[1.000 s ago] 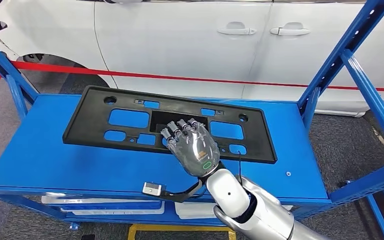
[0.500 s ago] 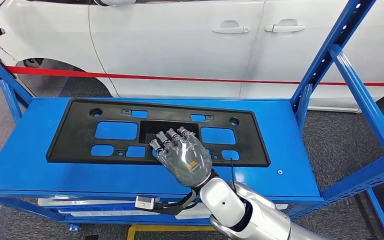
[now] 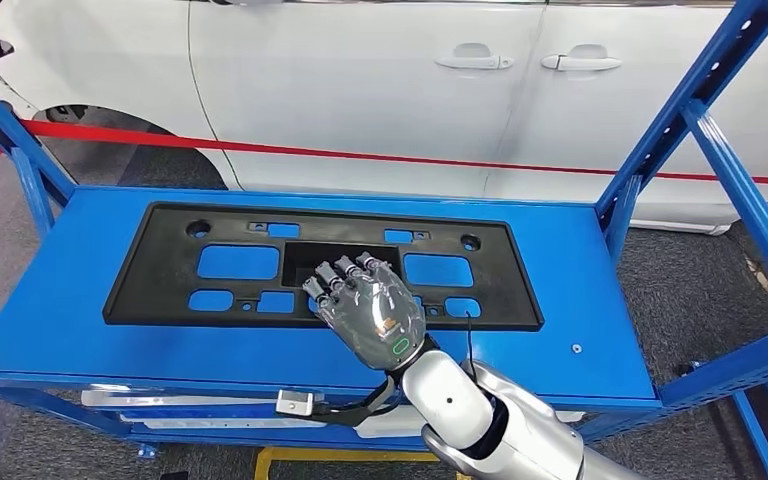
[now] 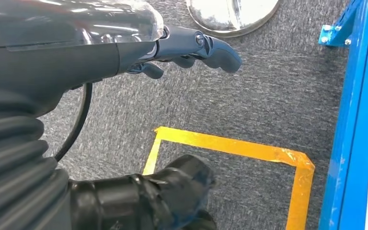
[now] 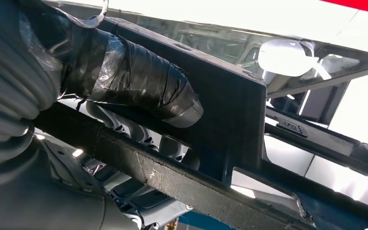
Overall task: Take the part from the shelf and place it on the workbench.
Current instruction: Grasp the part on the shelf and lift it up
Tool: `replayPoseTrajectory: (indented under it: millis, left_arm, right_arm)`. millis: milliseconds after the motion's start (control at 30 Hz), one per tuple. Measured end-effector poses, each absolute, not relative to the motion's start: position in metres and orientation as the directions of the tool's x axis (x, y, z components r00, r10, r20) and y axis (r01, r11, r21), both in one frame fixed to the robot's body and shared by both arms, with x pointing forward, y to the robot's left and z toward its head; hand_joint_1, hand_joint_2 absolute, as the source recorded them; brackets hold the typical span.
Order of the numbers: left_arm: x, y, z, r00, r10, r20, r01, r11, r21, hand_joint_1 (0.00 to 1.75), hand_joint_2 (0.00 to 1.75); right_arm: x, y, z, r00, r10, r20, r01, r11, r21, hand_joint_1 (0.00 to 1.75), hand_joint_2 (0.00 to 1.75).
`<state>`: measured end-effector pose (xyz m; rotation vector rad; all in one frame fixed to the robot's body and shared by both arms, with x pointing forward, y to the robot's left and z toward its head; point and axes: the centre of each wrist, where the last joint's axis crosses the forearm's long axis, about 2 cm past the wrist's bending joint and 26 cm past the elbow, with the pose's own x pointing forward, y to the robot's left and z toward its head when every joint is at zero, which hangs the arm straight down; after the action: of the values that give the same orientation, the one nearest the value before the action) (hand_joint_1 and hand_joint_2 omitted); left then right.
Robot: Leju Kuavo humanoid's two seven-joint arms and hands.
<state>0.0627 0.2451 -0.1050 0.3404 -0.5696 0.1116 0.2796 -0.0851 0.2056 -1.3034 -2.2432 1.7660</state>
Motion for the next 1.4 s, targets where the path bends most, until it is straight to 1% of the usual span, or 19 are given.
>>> replayPoseTrajectory:
  millis: [600, 1400]
  left_arm:
    - [0.0625, 0.2456, -0.1046, 0.849, 0.009, 0.528, -0.213, 0.921, 0.327, 0.0, 1.75]
    - [0.0616, 0.2439, -0.1045, 0.854, 0.009, 0.52, -0.215, 0.917, 0.337, 0.0, 1.75]
  right_arm:
    - [0.2802, -0.0762, 0.212, -0.659, 0.607, -0.444, 0.587, 0.045, -0.809, 1.75, 1.75]
    - [0.2867, -0.0787, 0.2129, -0.65, 0.614, -0.448, 0.582, 0.022, -0.813, 1.75, 1.75]
